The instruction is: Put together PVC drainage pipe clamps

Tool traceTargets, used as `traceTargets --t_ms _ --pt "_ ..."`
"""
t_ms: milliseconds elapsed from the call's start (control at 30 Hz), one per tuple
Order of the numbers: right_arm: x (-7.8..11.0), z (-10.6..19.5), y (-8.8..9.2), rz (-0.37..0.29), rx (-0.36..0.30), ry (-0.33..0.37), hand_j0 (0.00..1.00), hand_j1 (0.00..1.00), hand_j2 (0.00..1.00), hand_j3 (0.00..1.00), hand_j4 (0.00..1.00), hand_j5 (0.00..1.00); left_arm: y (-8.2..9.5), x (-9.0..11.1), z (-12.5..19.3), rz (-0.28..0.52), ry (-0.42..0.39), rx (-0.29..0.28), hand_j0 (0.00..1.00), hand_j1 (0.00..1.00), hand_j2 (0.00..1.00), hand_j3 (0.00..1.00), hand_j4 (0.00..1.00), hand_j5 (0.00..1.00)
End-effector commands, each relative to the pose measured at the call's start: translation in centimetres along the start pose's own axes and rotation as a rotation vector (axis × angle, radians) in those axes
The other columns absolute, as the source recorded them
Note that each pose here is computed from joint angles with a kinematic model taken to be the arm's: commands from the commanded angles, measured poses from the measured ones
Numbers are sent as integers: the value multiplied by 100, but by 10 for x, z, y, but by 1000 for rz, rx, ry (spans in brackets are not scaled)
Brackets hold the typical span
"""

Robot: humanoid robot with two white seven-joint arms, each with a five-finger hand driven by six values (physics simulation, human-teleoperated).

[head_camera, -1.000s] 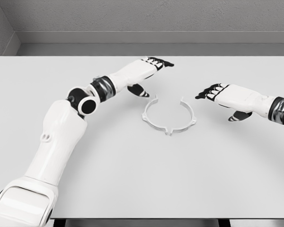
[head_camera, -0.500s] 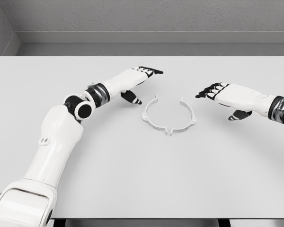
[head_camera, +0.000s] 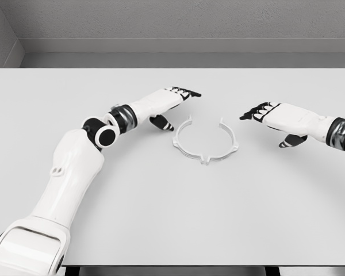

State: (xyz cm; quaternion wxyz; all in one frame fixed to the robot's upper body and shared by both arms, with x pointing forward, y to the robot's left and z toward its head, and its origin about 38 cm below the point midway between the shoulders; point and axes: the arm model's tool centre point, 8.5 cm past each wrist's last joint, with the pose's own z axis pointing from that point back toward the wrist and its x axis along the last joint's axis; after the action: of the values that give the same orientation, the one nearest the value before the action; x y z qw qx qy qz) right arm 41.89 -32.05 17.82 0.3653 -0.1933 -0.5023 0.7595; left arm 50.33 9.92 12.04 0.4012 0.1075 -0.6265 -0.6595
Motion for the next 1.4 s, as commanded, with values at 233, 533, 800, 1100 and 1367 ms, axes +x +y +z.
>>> traceTargets --t_ms 233,533,800,1100,1367 --pt "0 0 0 -5 -4 0 100 100 100 100 100 100 2 5 -3 -11 -15 -2 100 100 100 100 100 100" --pt "-2 1 -1 -5 -4 6 100 100 100 100 100 100 7 12 -7 -32 -32 -5 100 100 100 100 100 100" --pt "-21 7 7 -32 16 55 100 100 100 100 100 100 12 17 -11 -52 -47 -9 100 100 100 100 100 100" --pt "-21 8 8 -34 20 55 100 100 100 100 100 100 15 30 -18 -86 -80 -19 100 100 100 100 100 100" --pt "-18 7 8 -32 20 49 100 100 100 100 100 100 58 38 3 -106 -103 143 100 100 100 100 100 100"
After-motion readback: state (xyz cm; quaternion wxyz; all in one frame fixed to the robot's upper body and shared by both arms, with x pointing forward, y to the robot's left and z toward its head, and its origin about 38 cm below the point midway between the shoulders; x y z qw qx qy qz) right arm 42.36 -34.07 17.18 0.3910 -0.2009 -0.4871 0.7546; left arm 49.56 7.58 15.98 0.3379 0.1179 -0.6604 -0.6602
